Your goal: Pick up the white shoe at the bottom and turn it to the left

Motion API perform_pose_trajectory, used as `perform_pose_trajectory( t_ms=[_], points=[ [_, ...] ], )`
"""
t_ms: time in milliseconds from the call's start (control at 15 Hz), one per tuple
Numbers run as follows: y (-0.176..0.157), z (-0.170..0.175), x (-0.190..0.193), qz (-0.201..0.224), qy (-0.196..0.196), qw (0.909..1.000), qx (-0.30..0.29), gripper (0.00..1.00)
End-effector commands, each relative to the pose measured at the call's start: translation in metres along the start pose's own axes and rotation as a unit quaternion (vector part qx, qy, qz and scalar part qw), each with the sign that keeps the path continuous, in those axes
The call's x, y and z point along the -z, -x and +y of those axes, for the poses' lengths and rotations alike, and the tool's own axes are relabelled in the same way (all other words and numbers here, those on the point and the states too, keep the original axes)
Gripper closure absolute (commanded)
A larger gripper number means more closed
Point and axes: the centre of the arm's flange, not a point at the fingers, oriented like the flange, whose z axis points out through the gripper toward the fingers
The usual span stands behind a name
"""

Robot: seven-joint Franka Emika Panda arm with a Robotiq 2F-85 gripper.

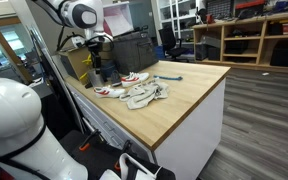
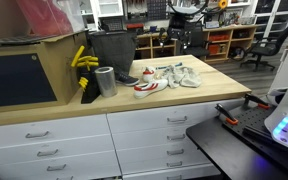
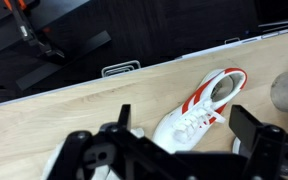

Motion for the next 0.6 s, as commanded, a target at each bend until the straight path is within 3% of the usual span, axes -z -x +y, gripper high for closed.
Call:
perform_pose_trajectory(
  t_ms=[0, 533],
  points=[
    [0.001, -0.033, -0.023, 0.015, -0.002, 0.9997, -0.018, 0.0],
    [0.004, -0.084, -0.063, 0.038, -0.036, 0.992, -0.115, 0.0]
  ],
)
